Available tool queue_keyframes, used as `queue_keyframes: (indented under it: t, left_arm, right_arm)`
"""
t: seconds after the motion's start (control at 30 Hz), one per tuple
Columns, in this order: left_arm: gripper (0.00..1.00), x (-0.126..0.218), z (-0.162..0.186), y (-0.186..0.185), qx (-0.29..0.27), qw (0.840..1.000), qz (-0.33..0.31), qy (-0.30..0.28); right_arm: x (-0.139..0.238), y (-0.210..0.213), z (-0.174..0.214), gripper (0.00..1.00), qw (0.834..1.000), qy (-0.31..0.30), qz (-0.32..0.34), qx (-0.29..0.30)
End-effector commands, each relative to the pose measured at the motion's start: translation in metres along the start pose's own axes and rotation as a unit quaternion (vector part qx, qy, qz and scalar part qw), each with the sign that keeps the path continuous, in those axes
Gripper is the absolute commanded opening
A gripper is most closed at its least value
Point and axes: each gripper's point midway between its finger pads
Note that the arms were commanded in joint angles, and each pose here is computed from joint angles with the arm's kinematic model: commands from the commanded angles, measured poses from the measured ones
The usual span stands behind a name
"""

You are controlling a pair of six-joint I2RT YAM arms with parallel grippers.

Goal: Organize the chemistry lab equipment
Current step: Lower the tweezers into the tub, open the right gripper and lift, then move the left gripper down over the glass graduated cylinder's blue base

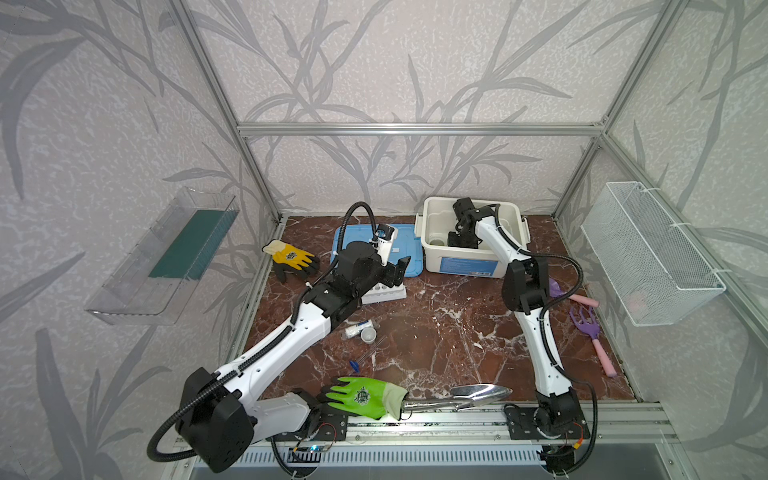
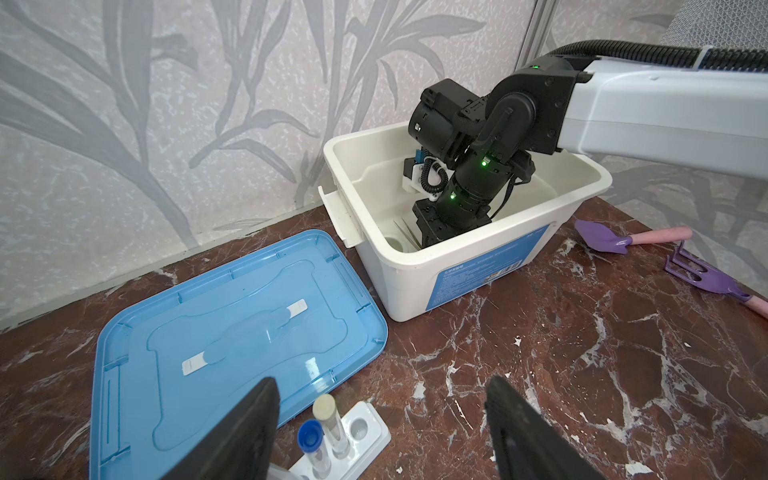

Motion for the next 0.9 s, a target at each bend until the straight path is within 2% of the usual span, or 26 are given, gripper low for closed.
queue_keyframes:
  t: [0.0,0.2,0.4,0.63,0.73,0.87]
  left_arm:
    - [0.79,0.009,-0.019,0.0,0.004,1.0,-0.002,-0.026]
    - [0.79,0.015,-0.022,0.001,0.003,1.0,-0.003,-0.031]
    - [0.79,0.023,-0.017,0.003,0.001,1.0,-0.009,-0.023]
    - [0.79,0.042,-0.001,0.012,0.026,1.0,-0.014,-0.008]
    - [0.79,0.051,0.014,0.013,0.026,0.999,-0.012,0.021]
    - [0.79,0.065,0.052,0.011,0.004,0.994,-0.004,0.108]
  right_arm:
    - [0.005,-0.001,0.0,0.21,1.0,0.001,0.001,-0.001]
    - [0.033,0.002,-0.01,0.32,1.0,-0.021,0.0,0.013]
    - [0.09,0.007,-0.029,0.41,0.996,-0.075,0.003,0.038]
    - [0.164,0.019,-0.043,0.46,0.986,-0.146,-0.005,0.08]
    - [0.194,0.033,-0.039,0.47,0.978,-0.172,-0.008,0.114]
    - [0.227,0.051,-0.026,0.48,0.967,-0.202,-0.026,0.15]
Point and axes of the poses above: each gripper's point midway between its finger pads, its own x axis back along the fingers, its own y axis along the line the jaws close on, z = x × y, and after that the axes turned 5 degrees about x, right-handed
